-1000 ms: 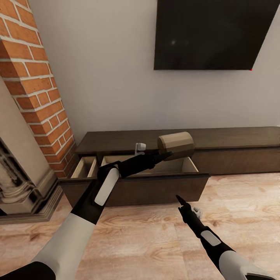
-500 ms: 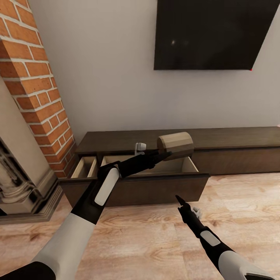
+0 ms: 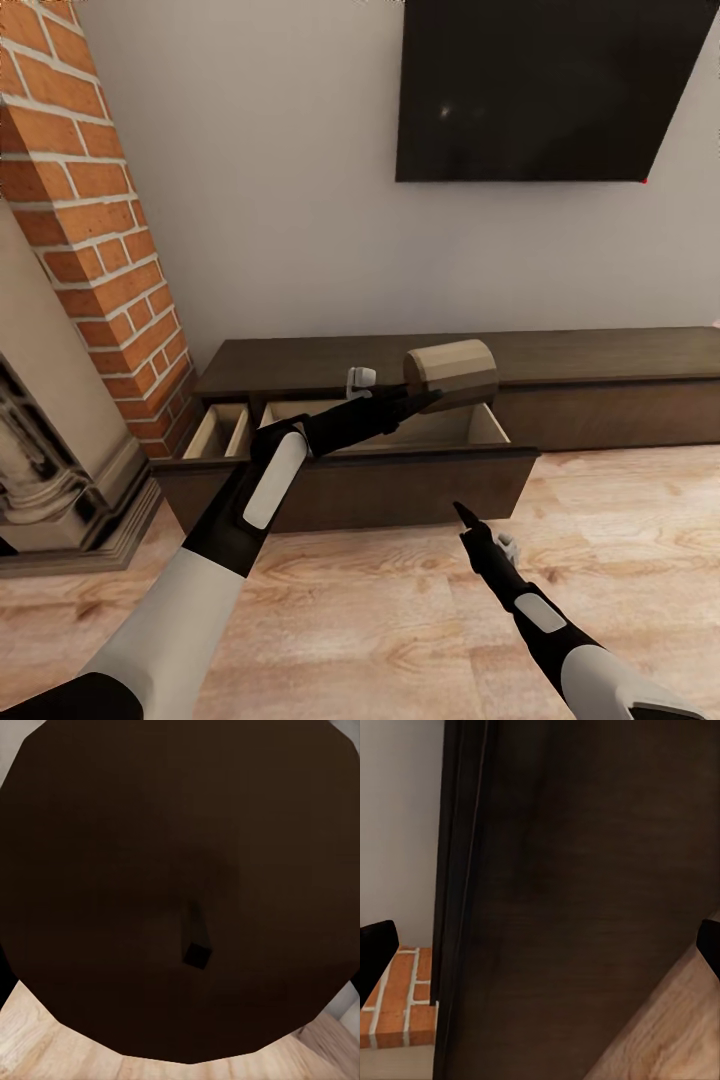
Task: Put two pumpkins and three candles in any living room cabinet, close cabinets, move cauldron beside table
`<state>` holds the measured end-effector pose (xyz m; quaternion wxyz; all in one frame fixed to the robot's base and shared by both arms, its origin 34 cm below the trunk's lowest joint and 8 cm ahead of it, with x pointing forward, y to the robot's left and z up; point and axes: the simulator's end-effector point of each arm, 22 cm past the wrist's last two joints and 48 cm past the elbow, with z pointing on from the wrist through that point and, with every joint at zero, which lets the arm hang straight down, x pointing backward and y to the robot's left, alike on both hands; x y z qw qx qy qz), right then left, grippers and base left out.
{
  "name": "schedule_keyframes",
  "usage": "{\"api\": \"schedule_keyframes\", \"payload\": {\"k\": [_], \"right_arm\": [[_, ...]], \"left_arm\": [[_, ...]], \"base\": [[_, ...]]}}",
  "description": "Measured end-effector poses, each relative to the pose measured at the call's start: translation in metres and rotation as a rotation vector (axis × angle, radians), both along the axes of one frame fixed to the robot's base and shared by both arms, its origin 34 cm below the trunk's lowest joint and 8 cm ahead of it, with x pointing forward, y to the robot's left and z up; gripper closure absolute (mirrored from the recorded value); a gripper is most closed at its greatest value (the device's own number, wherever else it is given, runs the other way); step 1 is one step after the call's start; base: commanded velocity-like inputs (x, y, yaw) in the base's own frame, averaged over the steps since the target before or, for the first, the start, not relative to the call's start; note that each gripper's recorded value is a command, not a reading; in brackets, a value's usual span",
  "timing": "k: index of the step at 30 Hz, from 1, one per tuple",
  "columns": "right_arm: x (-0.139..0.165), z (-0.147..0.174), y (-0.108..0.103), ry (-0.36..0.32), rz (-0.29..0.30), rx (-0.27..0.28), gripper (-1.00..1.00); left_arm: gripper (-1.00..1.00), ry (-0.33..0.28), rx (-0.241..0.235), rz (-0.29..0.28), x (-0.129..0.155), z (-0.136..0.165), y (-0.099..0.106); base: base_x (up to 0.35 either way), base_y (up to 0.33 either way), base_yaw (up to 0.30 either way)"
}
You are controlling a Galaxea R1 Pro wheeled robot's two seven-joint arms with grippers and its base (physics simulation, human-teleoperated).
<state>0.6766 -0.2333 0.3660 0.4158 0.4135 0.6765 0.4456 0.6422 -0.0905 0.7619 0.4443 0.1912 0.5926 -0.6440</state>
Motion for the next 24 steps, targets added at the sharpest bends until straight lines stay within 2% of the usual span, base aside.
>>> {"api": "schedule_keyframes", "payload": {"k": [7, 24], "right_arm": [[0.004, 0.008, -0.008, -0.028, -0.03, -0.037, -1.0], [0.006, 0.016, -0.01, -0.044, -0.034, -0.043, -1.0]], "left_arm": [[1.0, -0.01, 0.0, 0.0, -0.003, 0.006, 0.0], [1.0, -0.023, 0.001, 0.001, -0.006, 0.013, 0.0]], "base": [[0.0, 0.0, 0.0], [0.0, 0.0, -0.014]]}}
